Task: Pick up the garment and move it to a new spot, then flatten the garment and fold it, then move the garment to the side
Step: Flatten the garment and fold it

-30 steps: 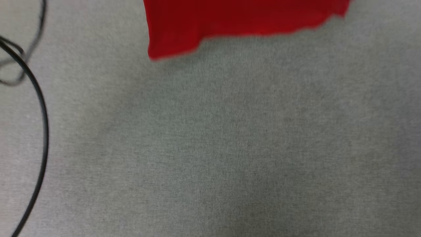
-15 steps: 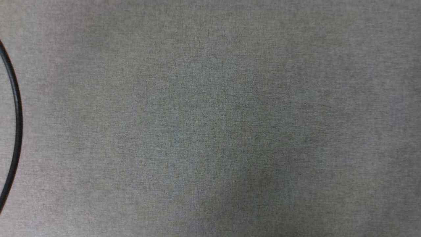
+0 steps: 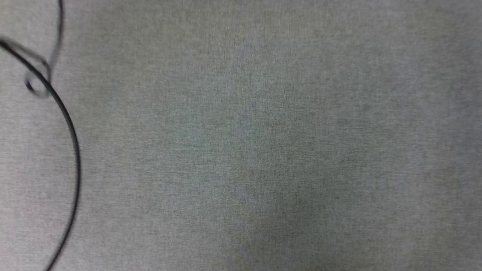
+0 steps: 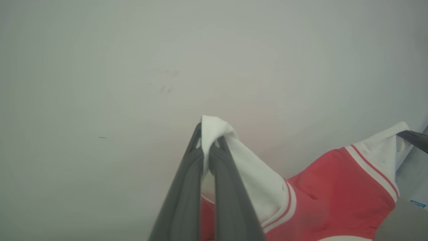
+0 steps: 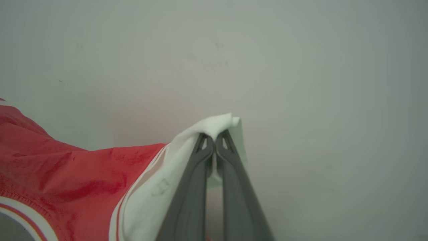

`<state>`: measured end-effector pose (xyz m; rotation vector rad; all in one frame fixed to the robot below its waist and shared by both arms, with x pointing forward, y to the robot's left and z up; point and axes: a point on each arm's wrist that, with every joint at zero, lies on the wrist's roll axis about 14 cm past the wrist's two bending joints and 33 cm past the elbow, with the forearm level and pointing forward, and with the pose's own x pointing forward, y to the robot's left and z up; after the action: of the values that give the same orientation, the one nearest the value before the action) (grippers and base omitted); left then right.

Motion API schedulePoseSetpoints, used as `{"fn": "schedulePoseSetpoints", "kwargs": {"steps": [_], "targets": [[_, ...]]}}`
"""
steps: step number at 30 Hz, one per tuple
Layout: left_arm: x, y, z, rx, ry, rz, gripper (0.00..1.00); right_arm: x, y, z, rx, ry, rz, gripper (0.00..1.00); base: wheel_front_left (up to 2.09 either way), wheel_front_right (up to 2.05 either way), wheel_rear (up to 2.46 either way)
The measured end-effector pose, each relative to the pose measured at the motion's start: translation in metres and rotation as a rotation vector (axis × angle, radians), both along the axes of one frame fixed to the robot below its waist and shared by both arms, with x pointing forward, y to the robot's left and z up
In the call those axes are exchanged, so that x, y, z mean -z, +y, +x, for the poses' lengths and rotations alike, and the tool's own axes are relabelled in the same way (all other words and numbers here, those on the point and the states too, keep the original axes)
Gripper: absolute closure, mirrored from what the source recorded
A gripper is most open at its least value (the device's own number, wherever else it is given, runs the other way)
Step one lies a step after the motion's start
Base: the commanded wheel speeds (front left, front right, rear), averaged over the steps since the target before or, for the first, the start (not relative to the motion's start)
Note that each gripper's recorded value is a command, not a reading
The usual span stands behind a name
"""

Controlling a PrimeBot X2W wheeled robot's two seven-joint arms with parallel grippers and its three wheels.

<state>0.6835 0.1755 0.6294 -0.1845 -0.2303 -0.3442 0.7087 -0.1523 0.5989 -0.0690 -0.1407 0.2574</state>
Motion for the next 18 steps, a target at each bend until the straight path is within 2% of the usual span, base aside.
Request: {"fn": "schedulePoseSetpoints", "kwargs": {"steps": [6,7,12,18], "targets": [[0.036,0.010,-0.031,-0.017,0.066,-0.038,1.00,0.042,0.003,-0.037,-0.035,0.066,0.000,1.00,0.00,0.00,0.00],[0.050,0.016,-0.047,-0.028,0.099,-0.033,1.00,0.058,0.002,-0.056,-0.045,0.099,0.003,1.00,0.00,0.00,0.00],[0.080,0.028,-0.099,-0.060,0.185,-0.034,1.00,0.083,-0.005,-0.106,-0.056,0.167,0.008,1.00,0.00,0.00,0.00],[0.100,0.037,-0.165,-0.106,0.270,-0.055,1.00,0.097,-0.017,-0.166,-0.049,0.231,0.033,1.00,0.00,0.00,0.00]]}}
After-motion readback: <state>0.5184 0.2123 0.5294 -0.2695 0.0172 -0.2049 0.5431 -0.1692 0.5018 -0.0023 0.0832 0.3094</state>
